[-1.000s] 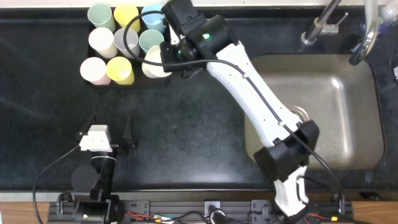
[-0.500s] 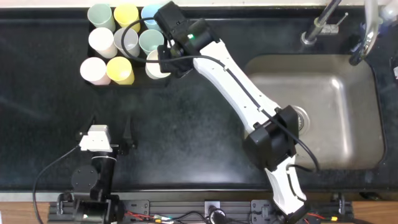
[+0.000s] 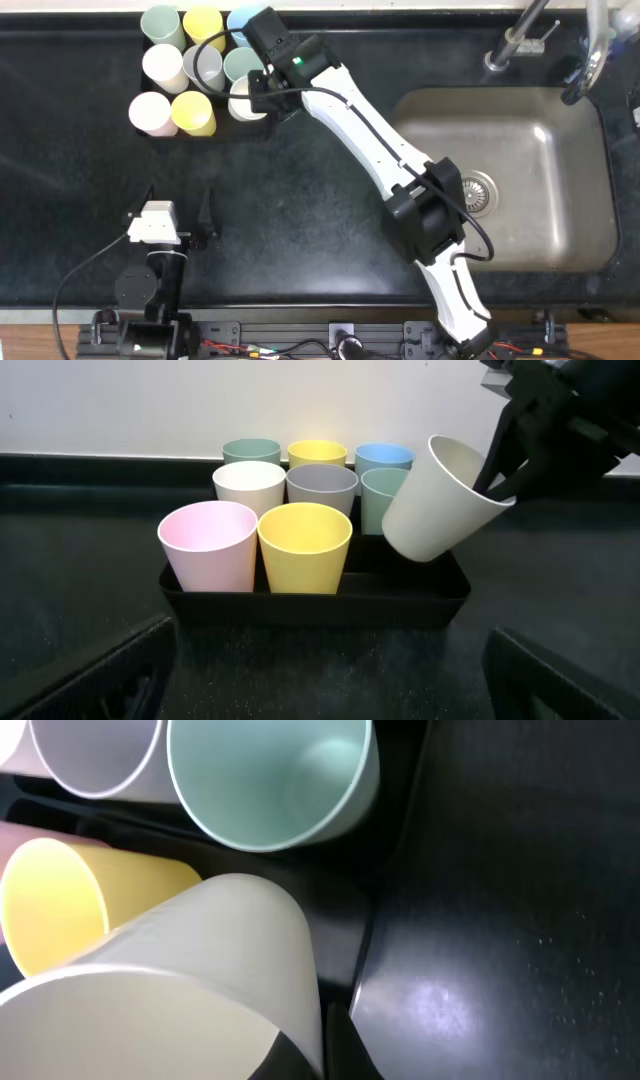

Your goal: Store Cups

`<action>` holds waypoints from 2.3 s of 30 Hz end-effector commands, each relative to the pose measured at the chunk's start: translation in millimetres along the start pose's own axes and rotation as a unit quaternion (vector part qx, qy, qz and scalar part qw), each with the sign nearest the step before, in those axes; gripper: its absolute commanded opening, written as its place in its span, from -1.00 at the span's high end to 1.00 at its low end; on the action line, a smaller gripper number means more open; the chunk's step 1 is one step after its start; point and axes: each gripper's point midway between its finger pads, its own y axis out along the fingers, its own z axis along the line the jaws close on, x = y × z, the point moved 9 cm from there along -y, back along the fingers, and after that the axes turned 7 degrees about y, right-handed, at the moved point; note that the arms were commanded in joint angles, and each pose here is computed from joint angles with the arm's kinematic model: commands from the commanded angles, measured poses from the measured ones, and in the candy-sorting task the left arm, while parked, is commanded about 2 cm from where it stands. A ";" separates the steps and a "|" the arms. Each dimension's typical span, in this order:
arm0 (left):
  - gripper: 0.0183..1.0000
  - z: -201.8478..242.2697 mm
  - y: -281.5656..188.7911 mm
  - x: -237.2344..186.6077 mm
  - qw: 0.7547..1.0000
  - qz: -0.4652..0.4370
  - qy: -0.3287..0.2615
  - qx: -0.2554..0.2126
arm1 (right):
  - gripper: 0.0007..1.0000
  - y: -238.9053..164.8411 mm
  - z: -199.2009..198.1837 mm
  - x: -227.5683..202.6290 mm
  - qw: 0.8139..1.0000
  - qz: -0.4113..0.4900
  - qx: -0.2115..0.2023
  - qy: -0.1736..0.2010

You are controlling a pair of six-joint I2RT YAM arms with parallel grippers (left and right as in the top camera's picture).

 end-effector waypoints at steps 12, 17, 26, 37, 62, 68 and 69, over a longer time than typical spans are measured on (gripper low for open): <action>-1.00 -1.2 -0.5 0.3 1.000 -0.003 0.005 -0.006 | 0.92 10.0 7.1 0.3 1.000 -0.011 -0.006 0.008; -1.00 -1.2 -0.5 0.3 1.000 -0.003 0.005 -0.006 | 0.92 12.3 7.7 1.5 1.000 -0.014 -0.003 0.009; -1.00 -1.2 -0.5 0.3 1.000 -0.003 0.005 -0.006 | 0.91 23.1 4.8 0.1 1.000 -0.006 -0.009 0.015; -1.00 -1.2 -0.5 0.3 1.000 -0.003 0.005 -0.006 | 0.92 25.5 1.1 -4.1 1.000 0.007 -0.021 0.017; -1.00 -1.2 -0.5 0.3 1.000 -0.003 0.005 -0.006 | 0.86 26.5 3.2 -11.8 0.999 0.021 -0.028 0.017; -1.00 -1.2 -0.5 0.3 1.000 -0.003 0.005 -0.006 | 0.75 26.5 3.7 -12.2 0.999 0.021 -0.028 0.016; -1.00 -1.2 -0.5 0.3 1.000 -0.003 0.005 -0.006 | 0.74 26.5 3.6 -12.2 0.999 0.021 -0.028 0.016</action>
